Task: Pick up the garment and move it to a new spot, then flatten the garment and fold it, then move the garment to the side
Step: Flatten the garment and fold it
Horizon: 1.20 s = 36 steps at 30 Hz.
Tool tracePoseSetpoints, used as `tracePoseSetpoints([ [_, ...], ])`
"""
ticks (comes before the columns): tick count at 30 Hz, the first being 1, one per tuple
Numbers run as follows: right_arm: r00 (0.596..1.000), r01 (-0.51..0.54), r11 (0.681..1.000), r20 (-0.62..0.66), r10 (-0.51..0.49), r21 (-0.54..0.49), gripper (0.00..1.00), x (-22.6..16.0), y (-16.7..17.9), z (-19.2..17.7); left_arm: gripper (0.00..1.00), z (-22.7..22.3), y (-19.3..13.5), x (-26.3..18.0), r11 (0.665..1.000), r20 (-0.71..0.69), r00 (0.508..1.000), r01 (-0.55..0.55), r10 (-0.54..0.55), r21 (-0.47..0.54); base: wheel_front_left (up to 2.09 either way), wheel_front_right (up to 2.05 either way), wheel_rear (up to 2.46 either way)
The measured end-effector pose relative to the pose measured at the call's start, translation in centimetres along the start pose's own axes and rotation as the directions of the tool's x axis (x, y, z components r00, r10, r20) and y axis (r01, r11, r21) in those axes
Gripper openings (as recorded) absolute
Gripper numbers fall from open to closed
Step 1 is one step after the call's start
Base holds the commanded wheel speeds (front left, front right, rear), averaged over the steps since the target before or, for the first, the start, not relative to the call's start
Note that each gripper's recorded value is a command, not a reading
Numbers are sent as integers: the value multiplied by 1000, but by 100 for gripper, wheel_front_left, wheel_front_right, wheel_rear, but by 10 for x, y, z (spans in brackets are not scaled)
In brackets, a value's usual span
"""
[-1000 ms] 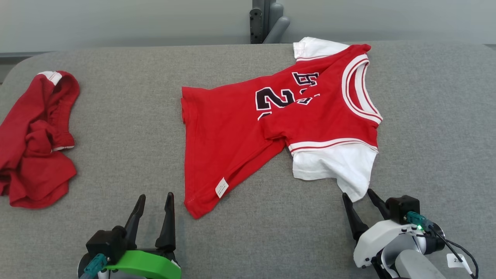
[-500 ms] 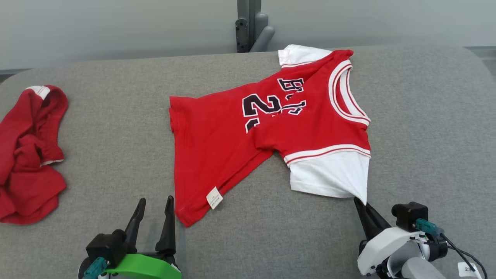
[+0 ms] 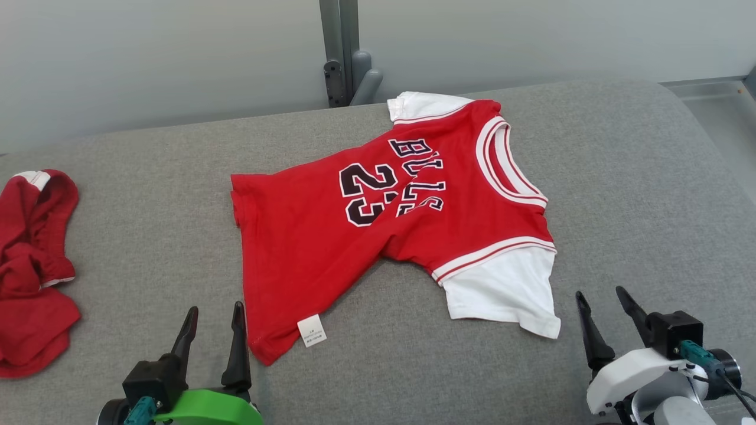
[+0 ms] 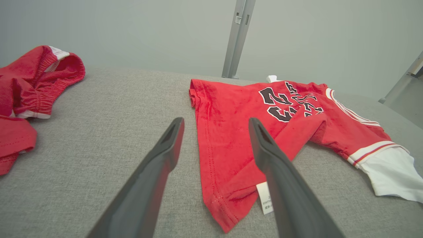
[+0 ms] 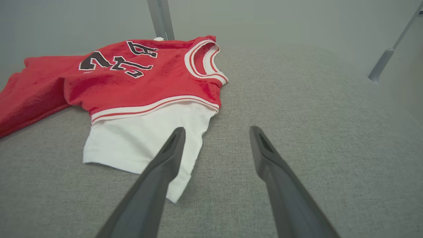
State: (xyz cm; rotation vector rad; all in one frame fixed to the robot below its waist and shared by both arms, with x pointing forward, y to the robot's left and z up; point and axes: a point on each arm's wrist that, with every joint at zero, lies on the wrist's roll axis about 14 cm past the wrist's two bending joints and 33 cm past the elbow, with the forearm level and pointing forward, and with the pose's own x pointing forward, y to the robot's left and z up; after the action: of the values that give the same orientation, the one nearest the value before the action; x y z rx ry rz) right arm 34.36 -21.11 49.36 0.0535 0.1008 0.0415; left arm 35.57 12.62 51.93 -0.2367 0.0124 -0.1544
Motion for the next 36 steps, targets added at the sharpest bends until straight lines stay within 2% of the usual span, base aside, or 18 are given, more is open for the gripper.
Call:
tracePoseSetpoints([
  [6,989,31,999,143,-27,-23,100,0,2,42,100,12,11,-5,997,37,998,-44,42,58,0,0,0],
  [16,972,28,999,232,-21,-26,100,-7,12,68,100,21,19,-15,992,65,995,-83,77,90,0,0,0],
  [26,975,-18,1000,223,21,-12,100,-17,32,61,100,22,25,-27,989,73,992,-112,105,97,0,0,0],
  [36,979,-37,999,198,36,-1,100,-20,38,52,100,22,20,-30,992,75,994,-92,85,86,0,0,0],
])
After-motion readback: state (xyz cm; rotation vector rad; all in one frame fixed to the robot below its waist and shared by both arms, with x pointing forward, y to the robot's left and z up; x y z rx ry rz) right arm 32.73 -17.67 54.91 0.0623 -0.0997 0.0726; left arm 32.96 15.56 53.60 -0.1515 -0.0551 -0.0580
